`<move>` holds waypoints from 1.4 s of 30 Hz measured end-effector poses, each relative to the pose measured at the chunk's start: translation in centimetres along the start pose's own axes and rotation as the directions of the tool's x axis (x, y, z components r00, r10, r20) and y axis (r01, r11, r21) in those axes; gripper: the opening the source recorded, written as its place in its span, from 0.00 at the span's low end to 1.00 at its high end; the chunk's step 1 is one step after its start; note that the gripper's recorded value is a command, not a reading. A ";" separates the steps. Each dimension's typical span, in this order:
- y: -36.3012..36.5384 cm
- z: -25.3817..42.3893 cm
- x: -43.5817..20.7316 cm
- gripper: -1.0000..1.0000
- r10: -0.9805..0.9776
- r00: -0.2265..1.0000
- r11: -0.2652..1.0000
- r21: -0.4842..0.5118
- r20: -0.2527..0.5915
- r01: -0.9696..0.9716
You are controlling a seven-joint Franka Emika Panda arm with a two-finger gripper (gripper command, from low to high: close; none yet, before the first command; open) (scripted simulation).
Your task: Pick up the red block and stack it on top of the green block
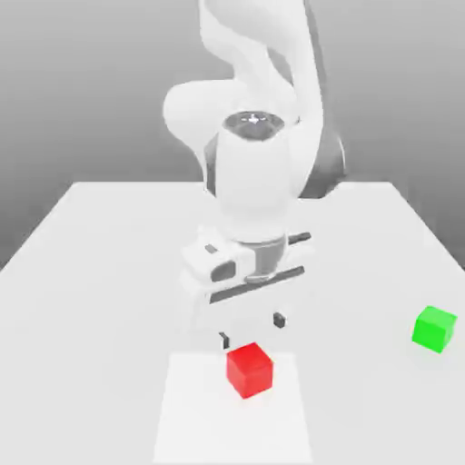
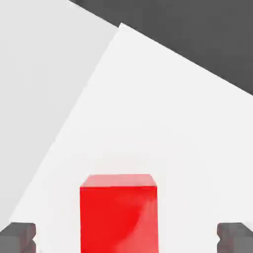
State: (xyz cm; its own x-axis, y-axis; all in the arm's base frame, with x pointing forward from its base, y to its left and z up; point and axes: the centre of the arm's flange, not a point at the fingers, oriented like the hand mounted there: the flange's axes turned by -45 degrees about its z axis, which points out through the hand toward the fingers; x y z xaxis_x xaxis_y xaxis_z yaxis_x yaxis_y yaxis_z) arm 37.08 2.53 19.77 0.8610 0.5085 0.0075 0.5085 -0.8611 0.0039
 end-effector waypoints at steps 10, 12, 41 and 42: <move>-0.2 5.2 -0.4 0.00 -0.001 1.000 1.000 0.003 0.007 0.001; -0.2 5.2 -0.4 0.00 0.000 1.000 1.000 0.003 0.007 0.000; -21.8 -3.6 7.2 0.00 -0.935 0.354 0.354 0.008 0.003 0.935; -23.4 -3.8 7.2 0.00 -0.961 0.278 0.278 0.008 0.002 0.960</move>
State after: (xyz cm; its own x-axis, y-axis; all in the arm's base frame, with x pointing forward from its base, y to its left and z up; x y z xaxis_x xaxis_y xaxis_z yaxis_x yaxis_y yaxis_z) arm 31.38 26.31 23.50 -0.2488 0.9685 -0.0032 0.9685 0.2488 0.0005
